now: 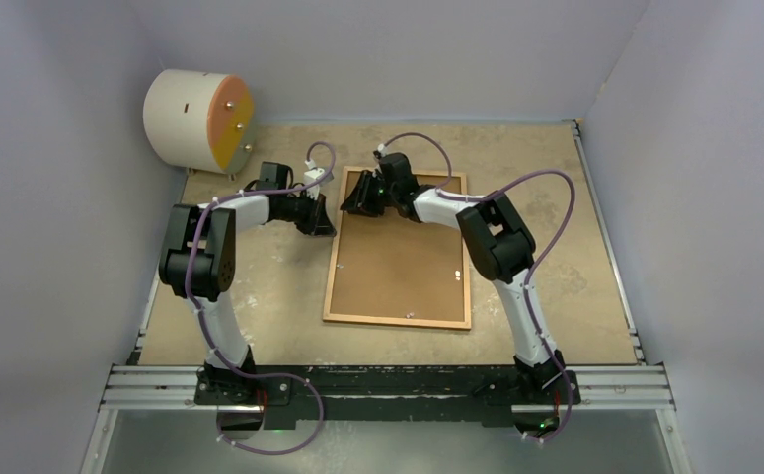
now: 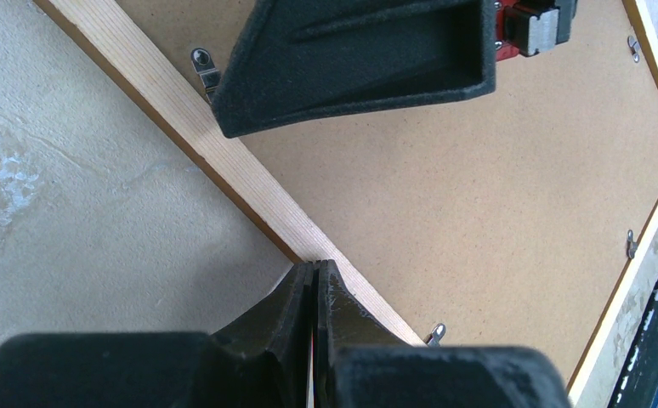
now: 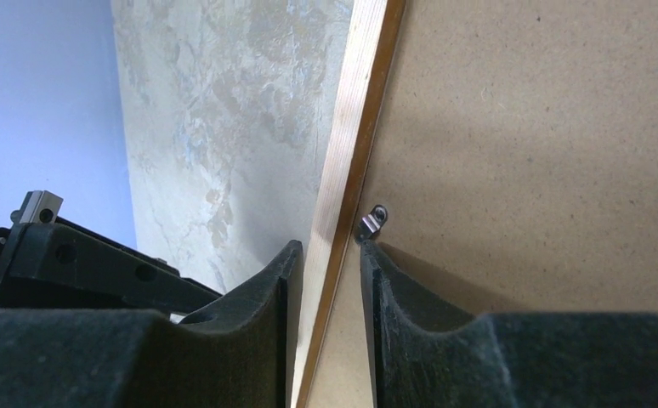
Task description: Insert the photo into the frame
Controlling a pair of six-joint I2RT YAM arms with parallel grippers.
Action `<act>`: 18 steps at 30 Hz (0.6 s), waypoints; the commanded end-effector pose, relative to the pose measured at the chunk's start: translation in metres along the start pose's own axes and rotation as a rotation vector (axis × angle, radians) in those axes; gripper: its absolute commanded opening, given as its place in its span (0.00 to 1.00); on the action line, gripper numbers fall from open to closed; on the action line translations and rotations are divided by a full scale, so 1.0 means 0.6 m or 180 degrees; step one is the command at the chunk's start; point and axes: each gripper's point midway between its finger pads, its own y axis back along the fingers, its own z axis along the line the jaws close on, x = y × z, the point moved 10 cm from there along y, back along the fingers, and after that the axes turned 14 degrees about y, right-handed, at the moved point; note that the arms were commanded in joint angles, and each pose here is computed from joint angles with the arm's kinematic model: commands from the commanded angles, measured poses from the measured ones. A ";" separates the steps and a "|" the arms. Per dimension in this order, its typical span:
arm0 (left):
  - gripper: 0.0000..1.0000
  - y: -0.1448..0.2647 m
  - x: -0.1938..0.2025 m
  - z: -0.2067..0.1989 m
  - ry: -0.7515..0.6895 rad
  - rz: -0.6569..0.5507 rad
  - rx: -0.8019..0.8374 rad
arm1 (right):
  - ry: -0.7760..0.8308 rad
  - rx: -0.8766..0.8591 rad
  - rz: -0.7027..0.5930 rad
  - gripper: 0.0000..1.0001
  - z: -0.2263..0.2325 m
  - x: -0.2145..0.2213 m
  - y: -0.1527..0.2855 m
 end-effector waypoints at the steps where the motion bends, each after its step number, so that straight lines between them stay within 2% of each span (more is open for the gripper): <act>1: 0.00 -0.008 0.032 0.027 -0.0037 0.0197 -0.0339 | 0.0037 0.0054 -0.0061 0.34 -0.005 -0.006 -0.015; 18: 0.00 -0.008 0.036 0.027 -0.0048 0.0222 -0.0337 | -0.0159 -0.0015 -0.0065 0.31 -0.007 -0.001 -0.029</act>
